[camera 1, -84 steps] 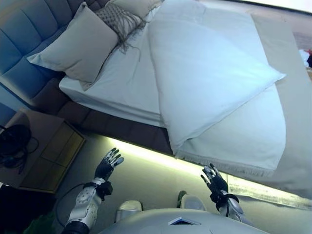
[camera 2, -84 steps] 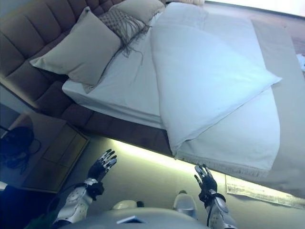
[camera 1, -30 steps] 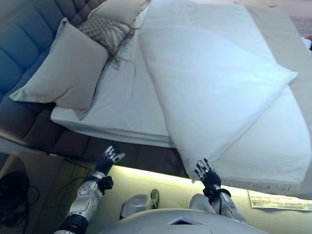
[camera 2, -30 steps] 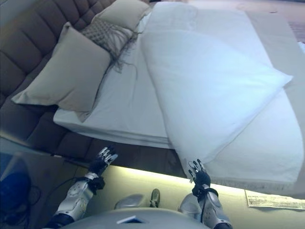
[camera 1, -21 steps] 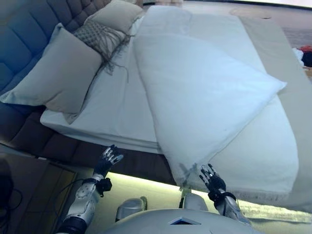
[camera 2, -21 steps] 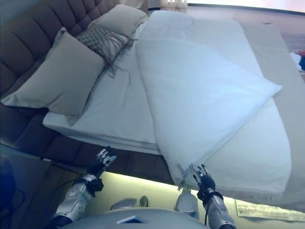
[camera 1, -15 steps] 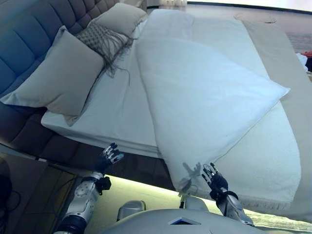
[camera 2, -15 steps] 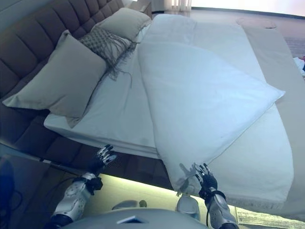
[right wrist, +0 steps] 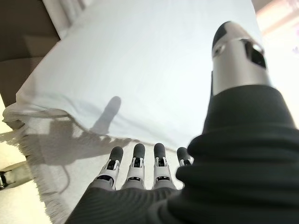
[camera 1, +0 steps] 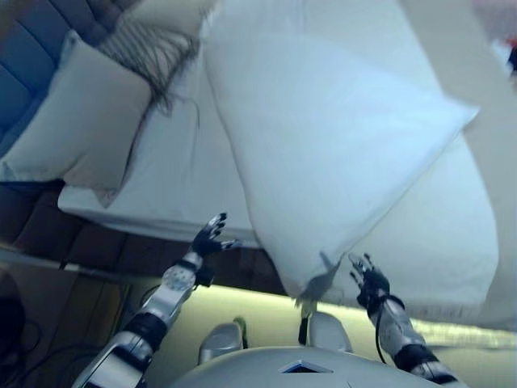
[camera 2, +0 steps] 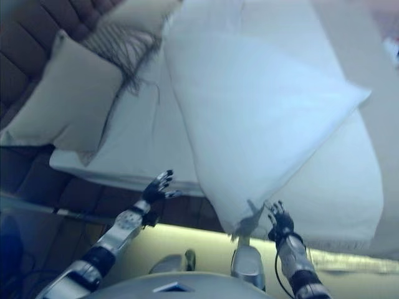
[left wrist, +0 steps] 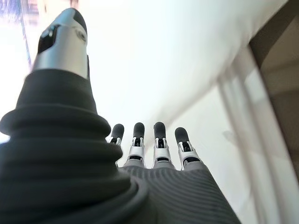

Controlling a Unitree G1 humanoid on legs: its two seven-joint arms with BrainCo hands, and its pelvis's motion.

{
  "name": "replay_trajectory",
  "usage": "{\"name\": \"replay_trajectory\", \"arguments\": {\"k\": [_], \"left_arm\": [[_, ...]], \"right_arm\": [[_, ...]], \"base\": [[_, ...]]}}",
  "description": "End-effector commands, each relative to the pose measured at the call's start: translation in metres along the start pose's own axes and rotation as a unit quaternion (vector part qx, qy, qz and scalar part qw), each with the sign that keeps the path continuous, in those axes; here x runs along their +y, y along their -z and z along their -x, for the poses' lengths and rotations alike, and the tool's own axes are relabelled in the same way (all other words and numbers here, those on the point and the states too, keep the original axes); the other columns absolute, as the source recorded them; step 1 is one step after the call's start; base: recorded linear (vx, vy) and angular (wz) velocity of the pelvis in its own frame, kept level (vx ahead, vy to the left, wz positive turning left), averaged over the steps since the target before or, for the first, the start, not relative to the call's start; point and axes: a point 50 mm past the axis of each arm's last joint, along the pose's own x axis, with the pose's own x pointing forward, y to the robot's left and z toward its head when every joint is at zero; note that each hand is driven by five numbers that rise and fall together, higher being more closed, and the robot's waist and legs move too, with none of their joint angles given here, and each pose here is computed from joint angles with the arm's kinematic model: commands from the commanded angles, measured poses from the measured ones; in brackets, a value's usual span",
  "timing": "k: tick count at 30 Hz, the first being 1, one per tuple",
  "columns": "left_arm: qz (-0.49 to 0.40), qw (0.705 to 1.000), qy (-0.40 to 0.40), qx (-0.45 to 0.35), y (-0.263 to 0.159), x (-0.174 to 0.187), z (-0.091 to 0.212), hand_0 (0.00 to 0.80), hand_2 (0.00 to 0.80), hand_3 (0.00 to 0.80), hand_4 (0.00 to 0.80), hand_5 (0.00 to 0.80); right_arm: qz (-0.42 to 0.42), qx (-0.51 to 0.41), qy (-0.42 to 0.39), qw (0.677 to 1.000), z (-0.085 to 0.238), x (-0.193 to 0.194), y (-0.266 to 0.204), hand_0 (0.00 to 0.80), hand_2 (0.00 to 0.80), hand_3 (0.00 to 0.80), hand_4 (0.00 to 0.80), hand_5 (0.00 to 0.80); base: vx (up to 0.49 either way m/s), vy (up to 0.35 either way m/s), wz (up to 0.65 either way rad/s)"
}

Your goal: Make the bed neatly

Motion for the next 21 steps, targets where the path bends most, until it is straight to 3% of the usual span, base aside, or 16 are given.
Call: {"name": "replay_trajectory", "arguments": {"k": [1,11,17,21], "left_arm": [[-0.011,0.995,-0.027,-0.093,-0.035,0.007,-0.015,0.000,0.000,0.000,0.000,0.000],[-0.140,0.965,-0.072,-0.209,-0.098,0.004,-0.033,0.000,0.000,0.000,0.000,0.000],[-0.250,0.911,-0.115,-0.307,-0.154,-0.010,-0.047,0.000,0.000,0.000,0.000,0.000],[-0.274,0.877,-0.165,-0.358,-0.188,-0.005,-0.048,0.000,0.000,0.000,0.000,0.000]], "right_arm": [[-0.018,-0.095,-0.013,0.995,-0.012,0.012,-0.043,0.000,0.000,0.000,0.000,0.000],[-0.032,-0.088,-0.010,0.996,-0.018,0.023,-0.048,0.000,0.000,0.000,0.000,0.000],[-0.043,-0.096,-0.017,0.994,-0.019,0.031,-0.053,0.000,0.000,0.000,0.000,0.000],[-0.051,-0.097,-0.026,0.994,-0.017,0.035,-0.050,0.000,0.000,0.000,0.000,0.000]], "base": [[-0.065,0.195,-0.58],[-0.014,0.014,-0.14],[0.017,-0.044,-0.10],[0.014,-0.042,-0.06]]}}
